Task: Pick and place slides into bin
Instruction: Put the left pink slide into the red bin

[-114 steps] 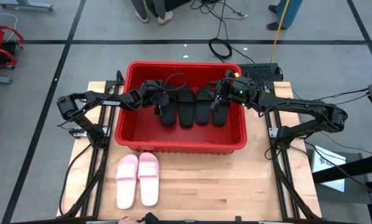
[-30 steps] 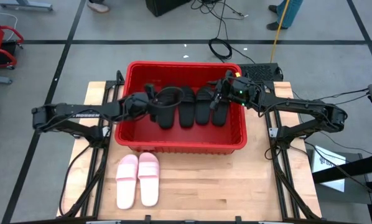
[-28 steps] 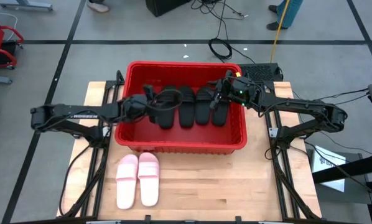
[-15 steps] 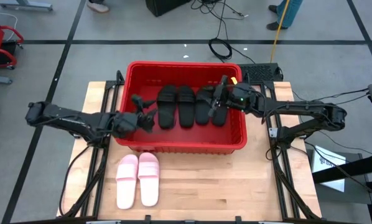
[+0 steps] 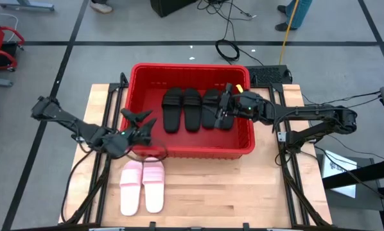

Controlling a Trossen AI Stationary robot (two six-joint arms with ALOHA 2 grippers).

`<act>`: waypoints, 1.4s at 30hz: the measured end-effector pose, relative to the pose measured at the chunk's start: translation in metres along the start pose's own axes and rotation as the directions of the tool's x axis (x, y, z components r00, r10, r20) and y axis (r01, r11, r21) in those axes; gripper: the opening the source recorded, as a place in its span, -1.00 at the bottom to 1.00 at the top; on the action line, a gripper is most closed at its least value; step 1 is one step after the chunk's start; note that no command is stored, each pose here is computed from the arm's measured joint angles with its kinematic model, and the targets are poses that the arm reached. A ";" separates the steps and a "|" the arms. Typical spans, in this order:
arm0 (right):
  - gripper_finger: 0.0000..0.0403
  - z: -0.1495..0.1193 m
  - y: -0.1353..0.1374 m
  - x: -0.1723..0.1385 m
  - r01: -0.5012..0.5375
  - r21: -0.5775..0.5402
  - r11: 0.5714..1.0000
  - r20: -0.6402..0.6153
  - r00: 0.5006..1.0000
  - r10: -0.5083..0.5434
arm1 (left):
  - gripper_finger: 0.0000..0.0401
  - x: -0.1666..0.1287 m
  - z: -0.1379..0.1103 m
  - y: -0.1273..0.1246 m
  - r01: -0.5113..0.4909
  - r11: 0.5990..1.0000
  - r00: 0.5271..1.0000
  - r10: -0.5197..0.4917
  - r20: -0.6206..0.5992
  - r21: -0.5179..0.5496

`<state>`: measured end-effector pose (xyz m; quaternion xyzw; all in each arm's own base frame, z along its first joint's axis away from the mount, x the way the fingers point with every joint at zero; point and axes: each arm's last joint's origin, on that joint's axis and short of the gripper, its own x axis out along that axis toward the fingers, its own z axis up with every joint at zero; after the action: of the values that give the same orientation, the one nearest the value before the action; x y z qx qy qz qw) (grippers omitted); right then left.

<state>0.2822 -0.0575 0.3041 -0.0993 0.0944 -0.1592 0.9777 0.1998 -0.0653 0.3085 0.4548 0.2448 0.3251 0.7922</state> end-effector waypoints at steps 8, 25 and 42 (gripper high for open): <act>-0.31 0.003 0.011 -0.002 -0.035 -0.002 0.999 0.020 0.999 0.035 | 0.03 -0.035 0.017 -0.014 -0.080 0.996 0.997 0.080 -0.002 0.046; -0.31 0.007 0.037 -0.008 -0.127 0.040 0.991 0.029 0.992 0.126 | 0.03 -0.095 0.054 -0.063 0.017 0.986 0.985 0.012 0.172 -0.166; -0.31 0.009 0.043 -0.010 -0.147 0.051 0.988 0.041 0.989 0.146 | 0.03 -0.128 0.123 0.008 0.344 0.920 0.806 -0.187 0.562 -0.188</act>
<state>0.2878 -0.0132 0.3049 -0.0688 0.0792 -0.0876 0.9906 0.1958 -0.2257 0.3851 0.3708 0.0284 0.1020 0.9226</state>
